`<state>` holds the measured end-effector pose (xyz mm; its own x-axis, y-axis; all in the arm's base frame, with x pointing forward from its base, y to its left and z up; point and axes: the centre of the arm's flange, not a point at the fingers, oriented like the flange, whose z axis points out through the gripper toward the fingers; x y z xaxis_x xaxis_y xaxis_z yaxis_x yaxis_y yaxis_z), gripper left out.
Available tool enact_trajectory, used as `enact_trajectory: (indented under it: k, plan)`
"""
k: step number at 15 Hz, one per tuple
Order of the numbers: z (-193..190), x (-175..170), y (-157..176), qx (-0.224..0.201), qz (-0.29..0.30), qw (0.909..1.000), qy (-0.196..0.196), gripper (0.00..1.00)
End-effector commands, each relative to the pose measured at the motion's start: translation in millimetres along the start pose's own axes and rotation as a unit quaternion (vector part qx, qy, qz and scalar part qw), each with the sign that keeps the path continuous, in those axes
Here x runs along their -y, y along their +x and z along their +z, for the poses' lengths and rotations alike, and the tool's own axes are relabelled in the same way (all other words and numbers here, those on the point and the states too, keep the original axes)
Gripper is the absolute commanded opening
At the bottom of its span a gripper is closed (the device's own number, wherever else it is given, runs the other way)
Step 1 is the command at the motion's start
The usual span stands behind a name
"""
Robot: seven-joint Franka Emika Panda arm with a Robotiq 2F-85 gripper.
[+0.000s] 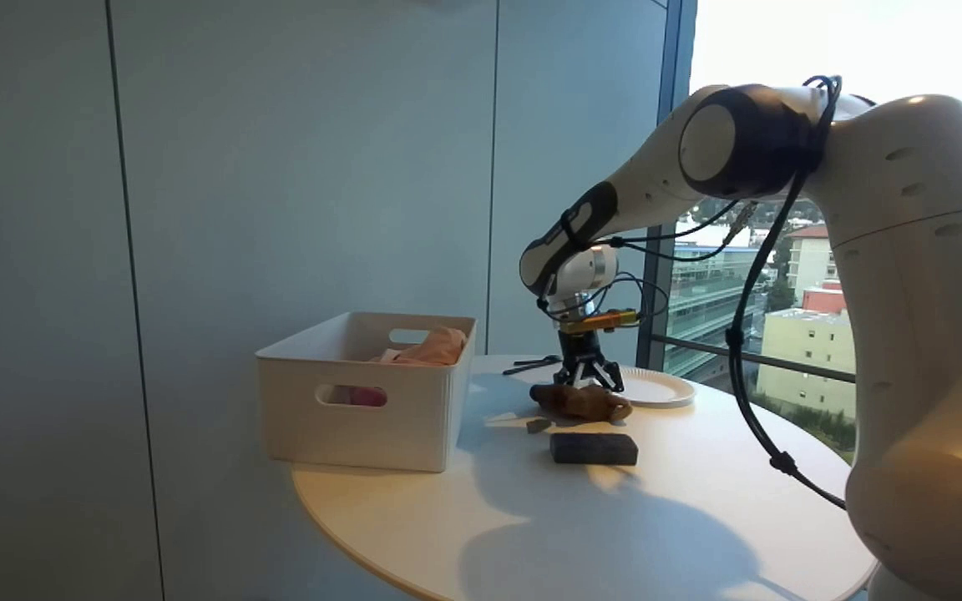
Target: Put the shirts and toy moose inside the white basket
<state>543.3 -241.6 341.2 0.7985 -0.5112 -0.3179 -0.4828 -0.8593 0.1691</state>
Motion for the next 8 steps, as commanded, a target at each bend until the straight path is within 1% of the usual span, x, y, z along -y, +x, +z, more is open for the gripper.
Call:
enact_trajectory:
  k: [1, 3, 5, 8]
  plan:
    - [-2.0, -14.8, -65.3, -0.095, 0.02, 0.9951, -0.016, 0.07]
    - [-6.9, -16.6, -81.8, -0.145, 0.013, 0.9888, -0.032, 0.08]
    - [-10.3, -13.7, -95.3, -0.192, 0.01, 0.9801, -0.047, 0.08]
    - [-19.4, 1.0, -123.1, -0.263, 0.006, 0.9623, -0.068, 0.09]
